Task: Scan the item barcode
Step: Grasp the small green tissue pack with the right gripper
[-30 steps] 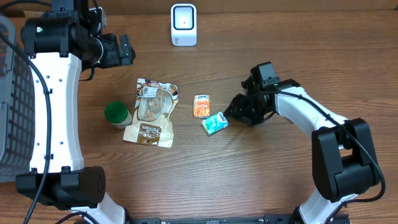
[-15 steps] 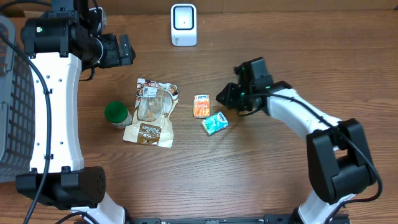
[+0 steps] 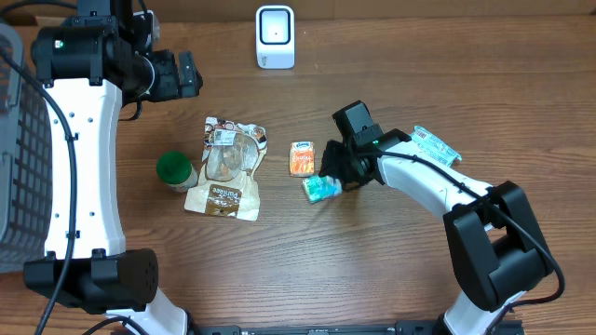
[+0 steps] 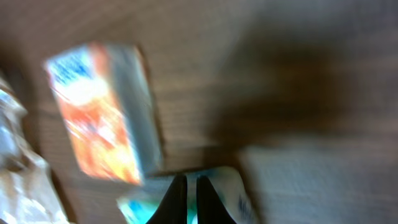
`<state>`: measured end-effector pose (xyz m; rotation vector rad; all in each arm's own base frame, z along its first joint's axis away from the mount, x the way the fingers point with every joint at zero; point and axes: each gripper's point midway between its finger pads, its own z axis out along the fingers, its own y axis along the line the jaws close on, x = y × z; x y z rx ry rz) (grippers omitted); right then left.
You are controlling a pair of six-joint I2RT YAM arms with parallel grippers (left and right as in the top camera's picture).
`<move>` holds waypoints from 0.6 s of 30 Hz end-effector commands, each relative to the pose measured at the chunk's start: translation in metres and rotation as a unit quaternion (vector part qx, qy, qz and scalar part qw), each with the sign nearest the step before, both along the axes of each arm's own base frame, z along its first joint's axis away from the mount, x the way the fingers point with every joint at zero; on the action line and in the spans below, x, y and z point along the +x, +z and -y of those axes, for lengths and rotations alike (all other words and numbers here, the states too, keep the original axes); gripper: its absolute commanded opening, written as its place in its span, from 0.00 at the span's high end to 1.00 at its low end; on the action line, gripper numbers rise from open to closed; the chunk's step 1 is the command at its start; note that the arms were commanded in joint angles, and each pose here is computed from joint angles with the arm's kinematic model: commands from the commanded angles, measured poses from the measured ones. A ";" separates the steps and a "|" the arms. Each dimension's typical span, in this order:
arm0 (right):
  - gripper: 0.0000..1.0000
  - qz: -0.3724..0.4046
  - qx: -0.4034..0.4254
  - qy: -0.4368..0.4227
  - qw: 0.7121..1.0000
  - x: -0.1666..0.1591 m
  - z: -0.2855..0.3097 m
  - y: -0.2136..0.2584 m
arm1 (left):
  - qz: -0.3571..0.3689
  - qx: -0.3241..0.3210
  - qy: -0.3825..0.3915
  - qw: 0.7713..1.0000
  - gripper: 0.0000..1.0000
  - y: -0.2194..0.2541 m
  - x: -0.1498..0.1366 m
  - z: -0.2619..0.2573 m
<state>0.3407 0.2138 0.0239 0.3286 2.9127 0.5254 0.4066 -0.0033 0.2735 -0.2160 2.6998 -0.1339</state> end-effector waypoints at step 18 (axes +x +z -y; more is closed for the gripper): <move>0.52 -0.056 0.010 0.255 0.965 -0.047 0.003 0.034 | 0.004 0.002 0.006 1.000 0.00 0.003 -0.001 -0.002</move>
